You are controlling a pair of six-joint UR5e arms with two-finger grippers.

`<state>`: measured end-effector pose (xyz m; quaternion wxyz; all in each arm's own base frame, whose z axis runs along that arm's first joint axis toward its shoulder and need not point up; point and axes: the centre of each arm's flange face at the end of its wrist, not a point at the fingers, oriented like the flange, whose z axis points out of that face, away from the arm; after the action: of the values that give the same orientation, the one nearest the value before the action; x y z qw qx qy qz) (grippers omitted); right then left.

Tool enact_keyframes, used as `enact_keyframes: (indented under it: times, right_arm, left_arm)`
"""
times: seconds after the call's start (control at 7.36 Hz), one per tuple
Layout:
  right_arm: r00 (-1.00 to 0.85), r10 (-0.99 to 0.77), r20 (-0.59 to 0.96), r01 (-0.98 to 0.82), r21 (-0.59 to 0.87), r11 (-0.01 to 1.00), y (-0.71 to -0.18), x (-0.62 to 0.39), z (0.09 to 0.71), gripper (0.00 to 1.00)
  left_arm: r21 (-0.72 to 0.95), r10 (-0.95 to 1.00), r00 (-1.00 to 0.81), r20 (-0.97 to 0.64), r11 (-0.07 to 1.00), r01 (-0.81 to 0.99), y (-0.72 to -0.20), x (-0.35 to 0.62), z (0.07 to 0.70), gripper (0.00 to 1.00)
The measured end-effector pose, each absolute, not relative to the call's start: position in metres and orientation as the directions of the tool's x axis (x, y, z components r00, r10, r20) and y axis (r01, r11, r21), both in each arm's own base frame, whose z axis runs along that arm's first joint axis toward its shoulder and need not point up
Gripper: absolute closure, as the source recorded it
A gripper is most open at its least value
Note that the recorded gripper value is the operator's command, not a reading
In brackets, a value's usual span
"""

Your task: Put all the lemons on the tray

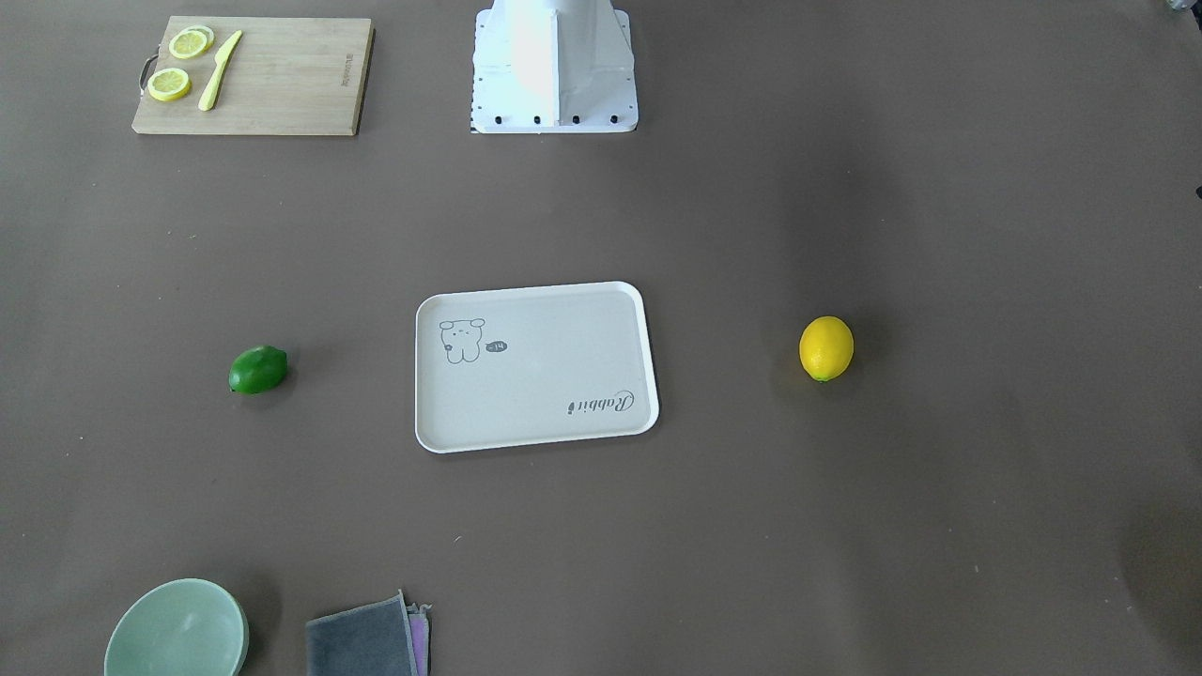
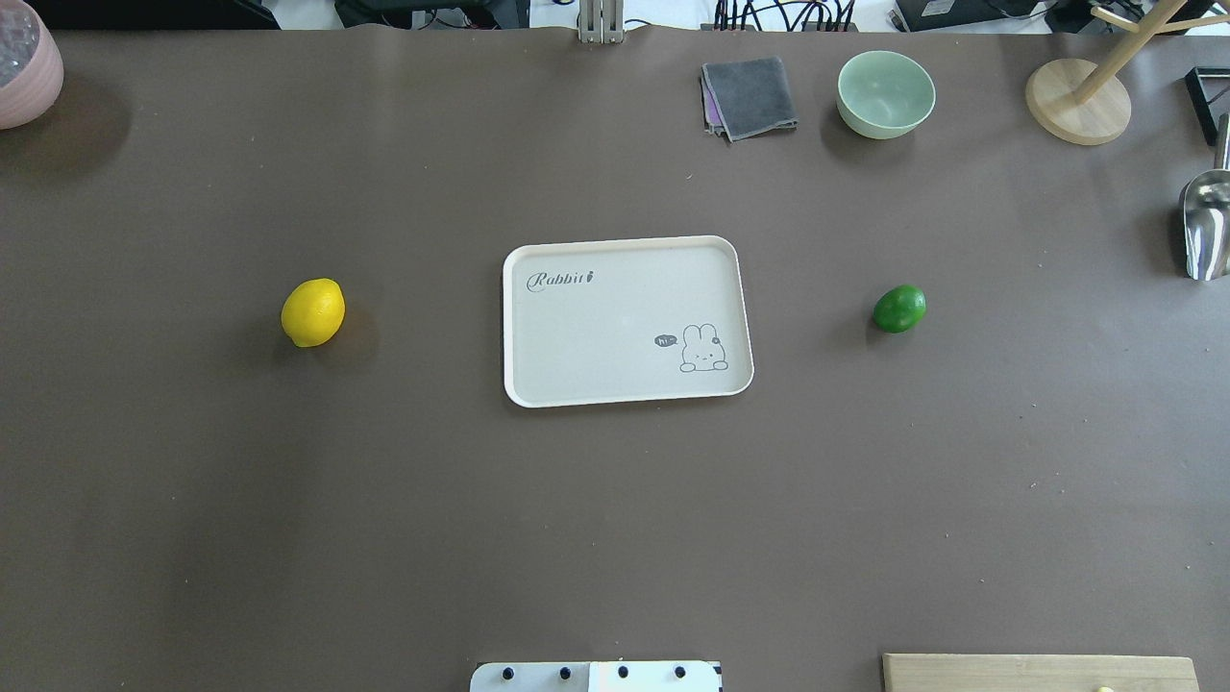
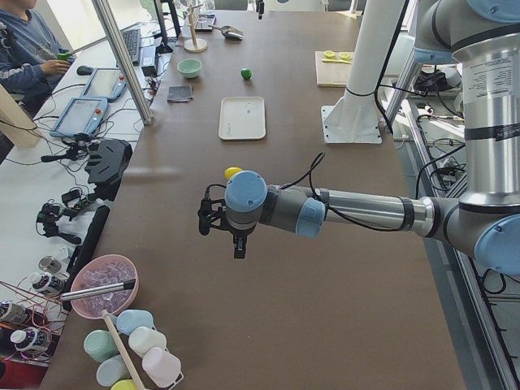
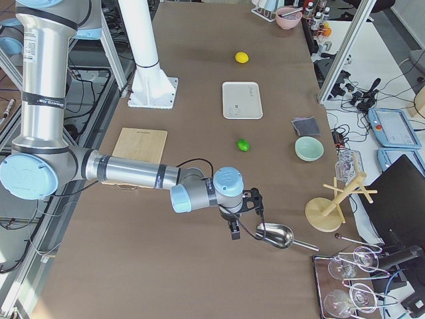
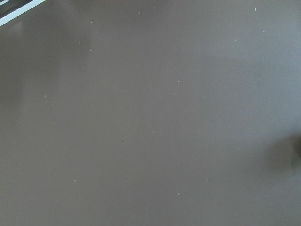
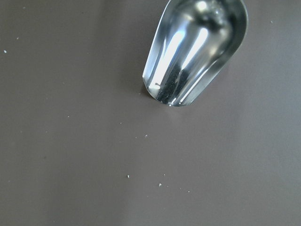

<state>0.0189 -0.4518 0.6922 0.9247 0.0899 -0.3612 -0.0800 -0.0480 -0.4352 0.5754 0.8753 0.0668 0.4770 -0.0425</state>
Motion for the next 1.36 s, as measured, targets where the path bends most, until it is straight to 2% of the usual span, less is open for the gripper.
enact_keyframes:
  times: [0.68,1.09,1.36]
  right_arm:
    - [0.679,-0.225,0.699,0.083,0.231,0.969,-0.453,0.013,0.682,0.00]
    - [0.641,-0.202,0.740,0.045,0.227,0.973,-0.477,-0.020,0.630,0.00]
    - [0.619,-0.181,0.765,0.028,0.208,0.978,-0.479,-0.060,0.582,0.00]
  left_arm:
    - [0.147,0.040,0.533,-0.845,0.976,0.161,-0.436,-0.046,0.556,0.03]
    - [0.202,0.088,0.565,-0.820,0.969,0.142,-0.459,-0.005,0.513,0.05]
    - [0.211,0.117,0.610,-0.784,0.974,0.083,-0.481,0.079,0.483,0.07]
